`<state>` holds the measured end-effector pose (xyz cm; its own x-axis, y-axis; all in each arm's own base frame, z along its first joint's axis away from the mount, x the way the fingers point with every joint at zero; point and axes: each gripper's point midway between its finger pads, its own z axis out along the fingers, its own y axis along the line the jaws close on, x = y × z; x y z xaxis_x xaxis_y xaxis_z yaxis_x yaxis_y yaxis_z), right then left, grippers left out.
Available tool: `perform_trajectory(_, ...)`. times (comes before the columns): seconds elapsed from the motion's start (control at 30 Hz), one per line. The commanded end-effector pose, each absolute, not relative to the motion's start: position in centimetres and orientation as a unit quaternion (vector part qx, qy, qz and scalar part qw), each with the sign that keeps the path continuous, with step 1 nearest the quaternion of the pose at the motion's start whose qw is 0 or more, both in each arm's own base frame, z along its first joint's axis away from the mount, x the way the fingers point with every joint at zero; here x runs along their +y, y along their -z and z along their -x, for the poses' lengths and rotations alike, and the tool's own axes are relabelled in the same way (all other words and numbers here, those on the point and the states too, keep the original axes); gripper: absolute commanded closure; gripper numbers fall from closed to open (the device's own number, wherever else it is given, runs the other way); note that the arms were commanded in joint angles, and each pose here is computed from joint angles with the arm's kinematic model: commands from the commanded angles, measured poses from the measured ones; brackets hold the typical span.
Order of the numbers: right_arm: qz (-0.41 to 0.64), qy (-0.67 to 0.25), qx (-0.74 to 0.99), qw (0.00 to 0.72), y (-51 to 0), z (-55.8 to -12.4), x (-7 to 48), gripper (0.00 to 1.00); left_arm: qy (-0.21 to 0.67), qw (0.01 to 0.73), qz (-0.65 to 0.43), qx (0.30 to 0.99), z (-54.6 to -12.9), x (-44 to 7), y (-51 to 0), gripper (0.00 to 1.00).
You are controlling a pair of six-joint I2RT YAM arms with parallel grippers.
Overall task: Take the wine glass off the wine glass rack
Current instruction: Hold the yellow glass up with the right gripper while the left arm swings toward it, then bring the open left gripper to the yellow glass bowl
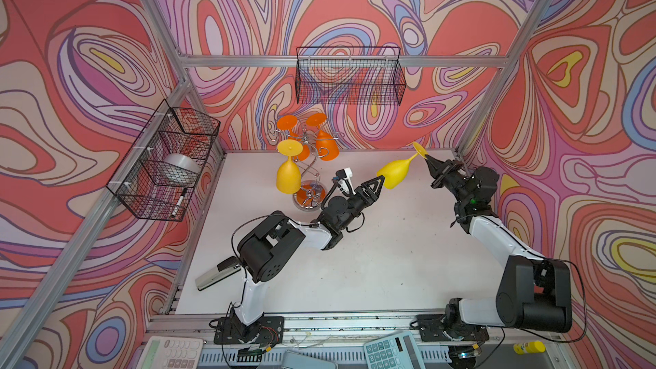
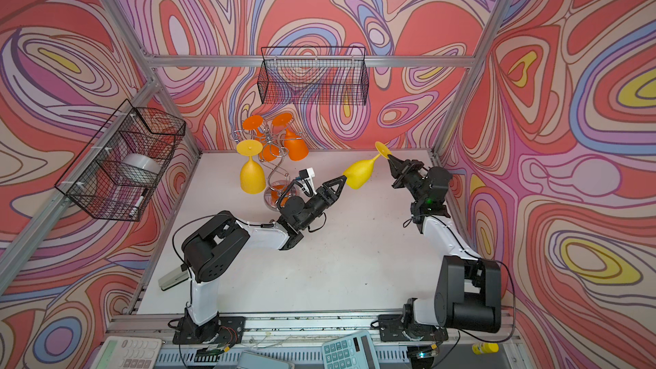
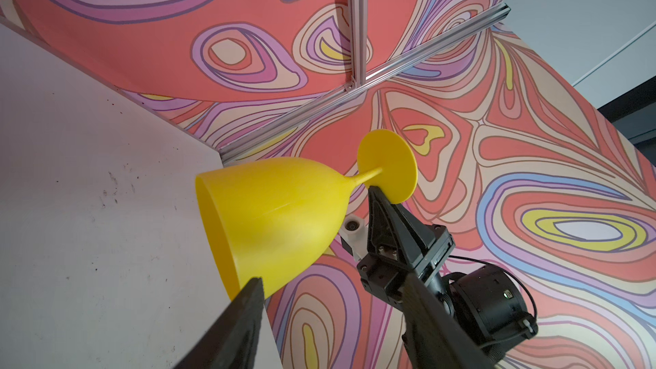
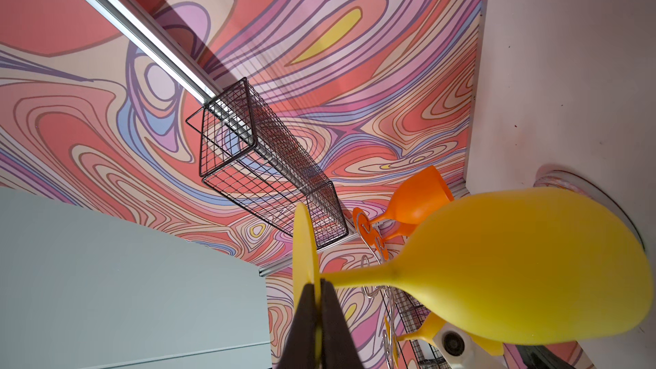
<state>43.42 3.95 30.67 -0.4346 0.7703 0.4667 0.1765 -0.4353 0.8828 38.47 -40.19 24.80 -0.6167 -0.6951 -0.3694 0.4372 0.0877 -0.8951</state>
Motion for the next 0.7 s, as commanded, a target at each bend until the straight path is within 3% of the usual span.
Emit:
perform_trajectory(0.0, -0.527, -0.721, 0.428, 0.138, -30.7, -43.6, 3.6, 1.00, 0.692, 0.420, 0.088, 0.580, -38.6, -40.6, -25.9, 0.37)
perform_trajectory(0.67, -0.525, -0.737, 0.396, 0.156, -34.5, -43.7, 0.9, 1.00, 0.716, 0.405, 0.053, 0.566, -40.2, -41.7, -27.0, 0.37)
